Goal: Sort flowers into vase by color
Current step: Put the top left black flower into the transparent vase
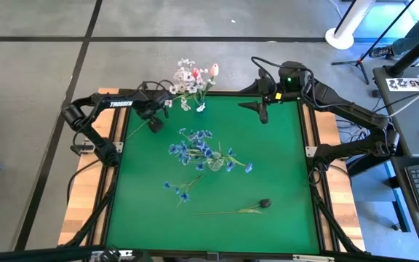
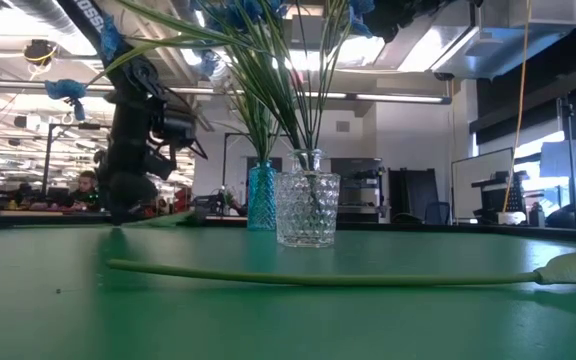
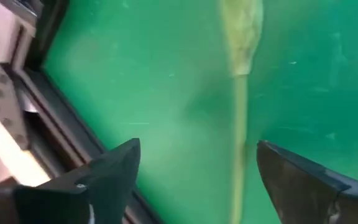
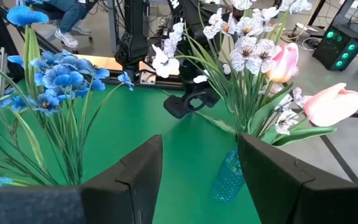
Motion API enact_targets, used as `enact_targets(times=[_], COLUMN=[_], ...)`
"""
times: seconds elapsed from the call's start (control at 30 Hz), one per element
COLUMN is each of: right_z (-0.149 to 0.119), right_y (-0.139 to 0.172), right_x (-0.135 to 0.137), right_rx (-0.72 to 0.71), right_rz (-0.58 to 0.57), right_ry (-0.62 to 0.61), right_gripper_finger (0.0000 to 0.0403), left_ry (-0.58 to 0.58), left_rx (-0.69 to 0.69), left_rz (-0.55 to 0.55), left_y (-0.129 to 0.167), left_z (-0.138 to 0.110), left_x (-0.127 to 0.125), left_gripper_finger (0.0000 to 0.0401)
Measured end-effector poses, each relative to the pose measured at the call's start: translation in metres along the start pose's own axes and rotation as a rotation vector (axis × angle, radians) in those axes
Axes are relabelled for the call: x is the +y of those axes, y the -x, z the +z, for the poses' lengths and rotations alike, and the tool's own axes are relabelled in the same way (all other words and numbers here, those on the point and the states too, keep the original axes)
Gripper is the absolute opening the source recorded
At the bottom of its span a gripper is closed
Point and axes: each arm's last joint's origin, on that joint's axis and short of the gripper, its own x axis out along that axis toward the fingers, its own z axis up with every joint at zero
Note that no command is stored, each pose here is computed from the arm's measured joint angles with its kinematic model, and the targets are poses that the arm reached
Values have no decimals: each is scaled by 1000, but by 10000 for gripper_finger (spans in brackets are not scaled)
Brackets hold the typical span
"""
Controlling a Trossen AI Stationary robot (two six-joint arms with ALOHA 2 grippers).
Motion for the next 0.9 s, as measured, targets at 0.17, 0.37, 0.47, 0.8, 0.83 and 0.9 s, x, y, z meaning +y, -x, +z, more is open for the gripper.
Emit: enact_targets(times=[0.17, 0.37, 0.47, 0.8, 0.83, 0.9], right_z=[0, 0, 0, 0, 0, 0], right_y=[0, 0, 0, 0, 0, 0], right_x=[0, 0, 0, 0, 0, 0], right_rx=[0, 0, 0, -1, -1, -3], right_rz=[0, 0, 0, 0, 1, 9], right_ry=[5, 23, 24, 49, 50, 49], right_gripper_finger=[206, 206, 206, 206, 206, 206], left_ry=[8, 73, 124, 157, 157, 154], left_rx=[22, 44, 53, 25, 24, 30], left_rz=[-172, -261, -353, -409, -409, -403], left_y=[0, -8, -15, -14, -14, -15], left_z=[-2, -3, -4, 1, 1, 1], left_x=[-4, 11, 24, 30, 30, 30], left_gripper_finger=[279, 270, 270, 219, 207, 181])
